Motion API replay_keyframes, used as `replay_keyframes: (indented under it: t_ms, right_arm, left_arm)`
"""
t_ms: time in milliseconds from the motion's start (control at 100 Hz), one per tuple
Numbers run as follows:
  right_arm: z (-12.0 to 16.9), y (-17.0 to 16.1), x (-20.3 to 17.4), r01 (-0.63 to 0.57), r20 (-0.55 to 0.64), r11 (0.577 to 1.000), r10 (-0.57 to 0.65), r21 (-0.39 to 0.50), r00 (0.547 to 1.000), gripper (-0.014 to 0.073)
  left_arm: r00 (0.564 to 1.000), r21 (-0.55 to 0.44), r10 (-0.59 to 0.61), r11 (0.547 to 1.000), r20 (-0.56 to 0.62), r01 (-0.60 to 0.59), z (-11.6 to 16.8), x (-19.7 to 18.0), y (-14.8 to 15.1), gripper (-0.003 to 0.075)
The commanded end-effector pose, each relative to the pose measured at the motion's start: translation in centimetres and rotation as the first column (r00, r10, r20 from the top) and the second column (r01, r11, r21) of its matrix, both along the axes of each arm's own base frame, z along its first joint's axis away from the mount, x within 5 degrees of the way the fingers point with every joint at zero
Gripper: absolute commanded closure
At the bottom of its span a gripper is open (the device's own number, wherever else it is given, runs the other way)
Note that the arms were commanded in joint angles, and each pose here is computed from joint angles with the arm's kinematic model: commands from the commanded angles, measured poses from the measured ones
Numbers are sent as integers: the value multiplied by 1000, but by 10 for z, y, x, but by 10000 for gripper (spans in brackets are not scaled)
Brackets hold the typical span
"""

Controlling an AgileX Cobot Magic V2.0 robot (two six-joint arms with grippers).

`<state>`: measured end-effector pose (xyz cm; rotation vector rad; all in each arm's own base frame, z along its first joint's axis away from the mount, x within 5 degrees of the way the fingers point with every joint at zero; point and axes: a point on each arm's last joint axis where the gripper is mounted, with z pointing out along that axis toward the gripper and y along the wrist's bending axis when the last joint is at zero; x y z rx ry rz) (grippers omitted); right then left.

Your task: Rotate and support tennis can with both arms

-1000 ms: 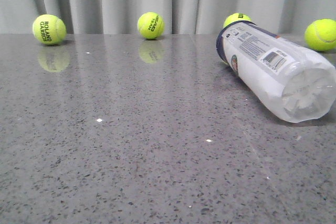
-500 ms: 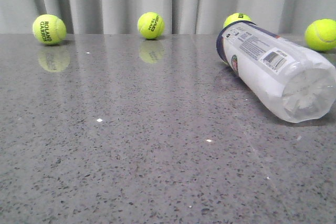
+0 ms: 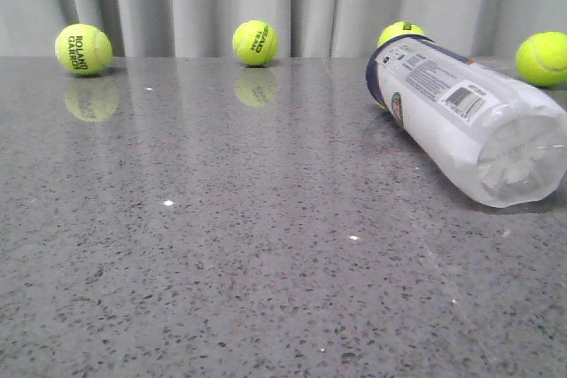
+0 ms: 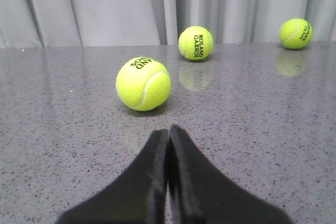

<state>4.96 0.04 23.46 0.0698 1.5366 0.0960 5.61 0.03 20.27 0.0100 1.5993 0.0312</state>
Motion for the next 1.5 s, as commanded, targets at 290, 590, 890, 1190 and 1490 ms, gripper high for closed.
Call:
replay_keyframes:
  t_ms: [290,590,890,1190,1490]
  right_arm:
    - [82,-2,17,23,-231,1000,-26,-17,973,653]
    - [116,-2,63,25,-495,999,-38,-33,868,457]
    - [131,0,95,19,-656,1000,-21,-11,754,-55]
    - [153,20,125,-103,-734,987,162,125,660,-49]
    - [162,61,171,-250,-789,950,295,184,539,-49]
  left_arm:
    - [998,-13,9,1000,65,-8,-6,-1,1,740]
    - [998,-13,9,1000,65,-8,-6,-1,1,740]
    - [998,-13,9,1000,65,-8,-6,-1,1,740]
    - [998,-13,9,1000,64,-8,-6,-1,1,740]
    - [998,-13,9,1000,64,-8,-6,-1,1,740]
